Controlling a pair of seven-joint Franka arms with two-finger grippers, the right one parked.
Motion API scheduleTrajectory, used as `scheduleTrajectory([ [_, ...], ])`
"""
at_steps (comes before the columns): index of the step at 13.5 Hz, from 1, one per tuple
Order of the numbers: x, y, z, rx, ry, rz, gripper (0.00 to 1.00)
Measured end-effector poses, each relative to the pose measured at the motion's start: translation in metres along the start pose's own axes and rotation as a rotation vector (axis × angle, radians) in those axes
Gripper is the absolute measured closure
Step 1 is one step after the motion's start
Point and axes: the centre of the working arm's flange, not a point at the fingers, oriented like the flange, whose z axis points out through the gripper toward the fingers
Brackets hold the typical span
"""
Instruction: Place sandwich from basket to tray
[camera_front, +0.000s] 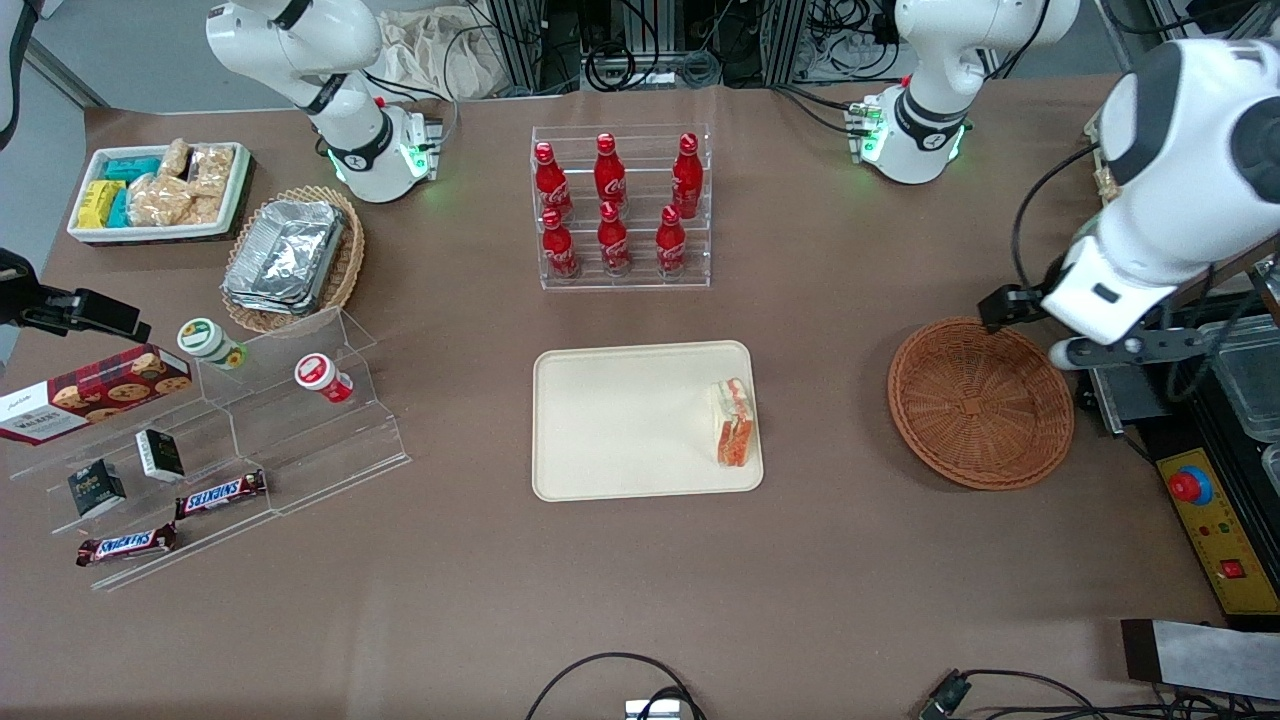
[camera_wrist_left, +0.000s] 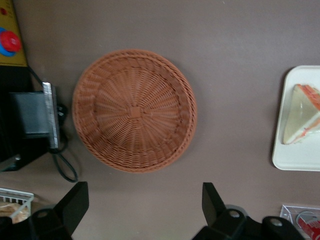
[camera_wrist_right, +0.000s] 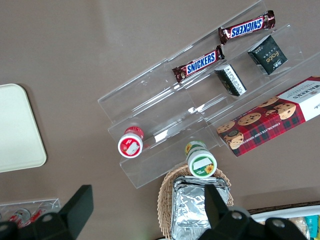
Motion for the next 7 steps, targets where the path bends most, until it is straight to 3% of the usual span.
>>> scheduleTrajectory([
  [3,0.021,-0.041,-0.011,-0.011,0.025,0.028,0.00],
  [7,0.047,-0.074,-0.016,-0.068,0.039,0.024,0.00],
])
